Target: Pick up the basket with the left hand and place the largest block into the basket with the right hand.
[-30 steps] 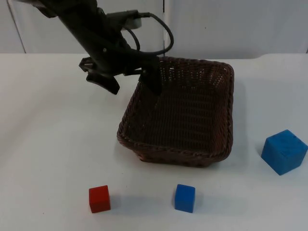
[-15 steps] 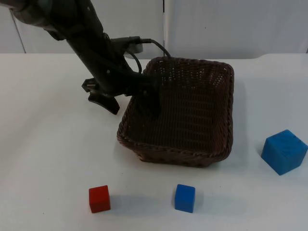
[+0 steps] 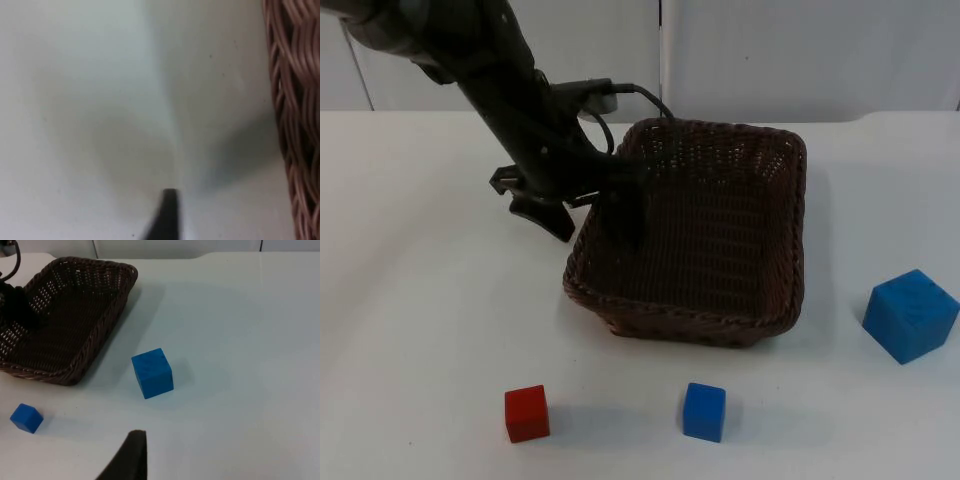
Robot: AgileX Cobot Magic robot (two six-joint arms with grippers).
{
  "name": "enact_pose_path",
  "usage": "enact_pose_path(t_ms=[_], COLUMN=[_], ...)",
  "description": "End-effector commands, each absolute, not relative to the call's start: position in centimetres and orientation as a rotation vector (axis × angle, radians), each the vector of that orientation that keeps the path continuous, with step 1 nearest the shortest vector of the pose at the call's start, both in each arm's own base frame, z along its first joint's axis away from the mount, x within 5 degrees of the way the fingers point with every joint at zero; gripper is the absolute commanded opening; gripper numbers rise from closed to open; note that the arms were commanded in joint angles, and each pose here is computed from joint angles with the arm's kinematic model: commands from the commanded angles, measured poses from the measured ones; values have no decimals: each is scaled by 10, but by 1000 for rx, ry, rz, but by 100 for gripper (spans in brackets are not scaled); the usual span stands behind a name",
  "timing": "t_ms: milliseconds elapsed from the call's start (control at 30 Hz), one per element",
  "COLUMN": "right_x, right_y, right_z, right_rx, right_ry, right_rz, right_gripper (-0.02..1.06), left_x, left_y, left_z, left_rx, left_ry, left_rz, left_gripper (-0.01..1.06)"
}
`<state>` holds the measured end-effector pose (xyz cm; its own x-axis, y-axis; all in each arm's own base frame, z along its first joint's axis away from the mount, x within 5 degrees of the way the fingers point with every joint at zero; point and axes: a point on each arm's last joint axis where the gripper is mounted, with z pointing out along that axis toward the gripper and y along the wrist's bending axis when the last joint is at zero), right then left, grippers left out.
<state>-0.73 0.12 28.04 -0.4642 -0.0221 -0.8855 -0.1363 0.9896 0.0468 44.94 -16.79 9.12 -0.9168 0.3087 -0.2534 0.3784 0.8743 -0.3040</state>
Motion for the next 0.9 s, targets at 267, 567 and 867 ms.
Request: enact_pose_path(t_ms=[267, 567, 867], right_x=[-8, -8, -8], right_y=[1, 1, 1], right_z=[280, 280, 280], right_rx=[-105, -105, -105], right_ry=[2043, 2043, 2043], right_rz=[132, 132, 132], right_gripper=[105, 105, 105], left_x=[444, 441, 436], left_y=[-173, -172, -161], left_z=[100, 142, 194], left_rx=[529, 514, 413], left_ry=[2880, 2842, 2784], left_rz=[-574, -608, -693], left_gripper=[3, 0, 0])
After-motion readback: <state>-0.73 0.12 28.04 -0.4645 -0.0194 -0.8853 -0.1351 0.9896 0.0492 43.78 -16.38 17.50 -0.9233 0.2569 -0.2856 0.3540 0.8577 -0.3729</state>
